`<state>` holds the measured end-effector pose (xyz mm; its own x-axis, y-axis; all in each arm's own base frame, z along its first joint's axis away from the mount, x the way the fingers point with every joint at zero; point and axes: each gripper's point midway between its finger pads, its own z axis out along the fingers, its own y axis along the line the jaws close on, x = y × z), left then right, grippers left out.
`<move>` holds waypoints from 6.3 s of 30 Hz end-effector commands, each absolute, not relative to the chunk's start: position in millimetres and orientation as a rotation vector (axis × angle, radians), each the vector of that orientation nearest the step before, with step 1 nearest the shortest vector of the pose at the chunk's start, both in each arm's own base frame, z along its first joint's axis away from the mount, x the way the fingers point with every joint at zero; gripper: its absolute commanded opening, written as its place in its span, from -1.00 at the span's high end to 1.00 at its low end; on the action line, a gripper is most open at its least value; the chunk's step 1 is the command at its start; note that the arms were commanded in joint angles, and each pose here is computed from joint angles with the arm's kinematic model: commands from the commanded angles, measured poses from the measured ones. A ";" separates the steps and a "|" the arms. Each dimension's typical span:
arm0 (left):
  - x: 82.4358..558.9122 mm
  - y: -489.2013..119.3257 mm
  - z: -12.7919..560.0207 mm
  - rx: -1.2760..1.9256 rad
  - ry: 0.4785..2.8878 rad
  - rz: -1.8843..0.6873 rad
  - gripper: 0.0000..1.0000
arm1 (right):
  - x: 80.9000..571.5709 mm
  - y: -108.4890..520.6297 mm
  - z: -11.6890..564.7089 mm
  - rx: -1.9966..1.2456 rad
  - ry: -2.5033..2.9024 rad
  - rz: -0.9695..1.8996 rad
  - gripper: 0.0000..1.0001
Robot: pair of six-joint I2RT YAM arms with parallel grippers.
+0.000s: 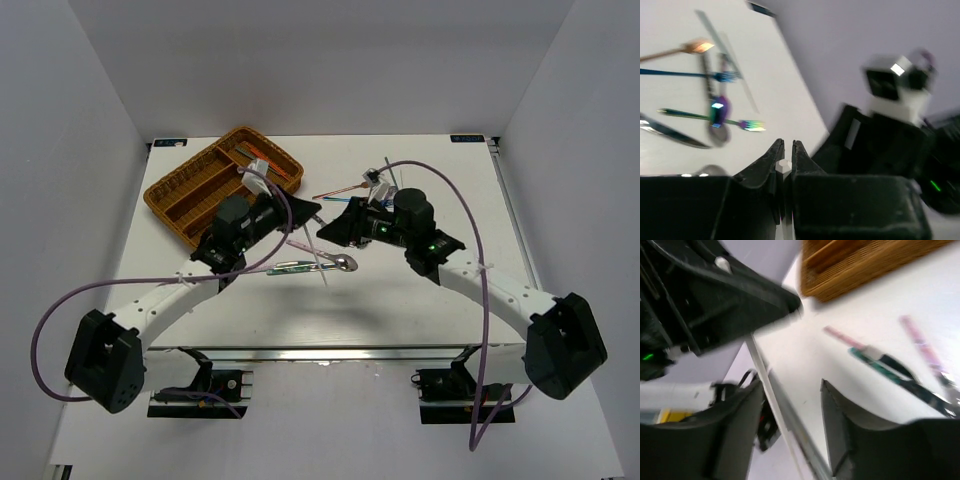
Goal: Sort the eating utensils into containers
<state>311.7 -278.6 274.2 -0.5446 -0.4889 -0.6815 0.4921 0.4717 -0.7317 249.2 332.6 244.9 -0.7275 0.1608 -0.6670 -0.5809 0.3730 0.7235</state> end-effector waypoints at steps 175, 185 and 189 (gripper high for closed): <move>630.5 -114.4 207.6 -0.779 1.933 -0.467 0.88 | 320.7 141.9 214.5 0.138 1.914 0.759 -0.39; 652.4 -96.4 159.2 -0.890 1.937 -0.510 -0.31 | 328.7 134.1 213.1 0.100 1.922 0.692 -0.40; 642.8 -91.1 188.4 -0.859 1.915 -0.498 -0.96 | 349.1 138.8 201.4 0.072 1.964 0.674 -0.40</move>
